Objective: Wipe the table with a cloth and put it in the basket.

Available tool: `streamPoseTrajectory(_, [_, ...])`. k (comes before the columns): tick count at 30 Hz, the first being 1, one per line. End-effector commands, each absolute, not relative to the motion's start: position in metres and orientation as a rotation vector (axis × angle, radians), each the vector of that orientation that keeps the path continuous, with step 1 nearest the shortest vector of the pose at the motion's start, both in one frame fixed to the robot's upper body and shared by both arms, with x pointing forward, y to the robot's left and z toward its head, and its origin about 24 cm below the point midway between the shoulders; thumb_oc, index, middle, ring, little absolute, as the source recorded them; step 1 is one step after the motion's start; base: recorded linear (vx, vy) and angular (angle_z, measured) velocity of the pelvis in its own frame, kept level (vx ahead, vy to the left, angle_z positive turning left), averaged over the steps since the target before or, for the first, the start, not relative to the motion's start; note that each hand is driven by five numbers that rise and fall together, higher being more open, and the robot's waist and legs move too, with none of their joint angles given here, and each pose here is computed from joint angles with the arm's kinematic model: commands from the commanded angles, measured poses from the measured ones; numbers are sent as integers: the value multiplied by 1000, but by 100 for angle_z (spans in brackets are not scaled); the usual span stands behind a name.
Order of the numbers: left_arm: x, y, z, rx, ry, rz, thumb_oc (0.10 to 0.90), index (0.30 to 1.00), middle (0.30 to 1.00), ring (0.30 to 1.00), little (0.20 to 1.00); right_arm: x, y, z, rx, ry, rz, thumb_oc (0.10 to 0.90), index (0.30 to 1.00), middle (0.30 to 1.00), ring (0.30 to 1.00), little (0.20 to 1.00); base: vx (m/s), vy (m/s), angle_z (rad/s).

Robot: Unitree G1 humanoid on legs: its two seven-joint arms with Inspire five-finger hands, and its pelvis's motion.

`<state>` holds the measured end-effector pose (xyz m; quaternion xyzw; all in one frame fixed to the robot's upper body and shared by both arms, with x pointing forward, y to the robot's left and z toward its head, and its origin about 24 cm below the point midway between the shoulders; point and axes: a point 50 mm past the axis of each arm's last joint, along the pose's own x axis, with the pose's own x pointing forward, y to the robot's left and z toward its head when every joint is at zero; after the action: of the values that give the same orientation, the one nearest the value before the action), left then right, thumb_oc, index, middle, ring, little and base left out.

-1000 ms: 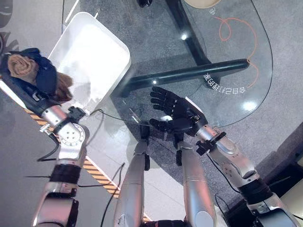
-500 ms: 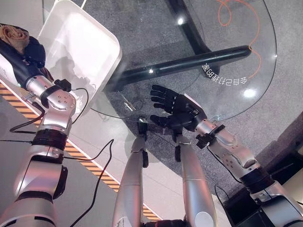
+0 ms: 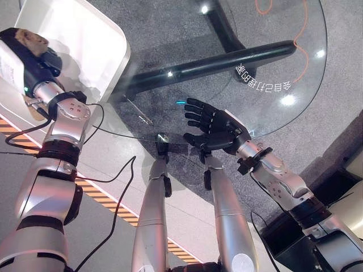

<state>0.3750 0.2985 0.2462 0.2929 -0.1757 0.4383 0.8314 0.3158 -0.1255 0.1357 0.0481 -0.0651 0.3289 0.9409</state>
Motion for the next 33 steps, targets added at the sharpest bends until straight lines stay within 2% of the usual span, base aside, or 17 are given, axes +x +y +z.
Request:
streamPoseTrajectory(1, [354, 332, 292, 715, -493, 1043, 375, 535, 535, 535, 475, 304, -108, 162, 210, -296, 753, 800, 900, 900, 900, 900, -17, -43, -2])
streamPoseTrajectory(2, [355, 331, 290, 710, -485, 1025, 800, 900, 900, 900, 900, 304, -108, 162, 212, -298, 753, 800, 900, 900, 900, 900, -15, -41, -3])
streamPoseTrajectory(18, [351, 326, 286, 712, -570, 1004, 800, 900, 900, 900, 900, 296, -106, 157, 236, -288, 751, 800, 900, 900, 900, 900, -7, -26, -1])
streamPoseTrajectory(33, [327, 356, 282, 743, -537, 1235, 800, 900, 900, 900, 900, 290, -109, 150, 265, -285, 723, 800, 900, 900, 900, 900, -27, -76, 0])
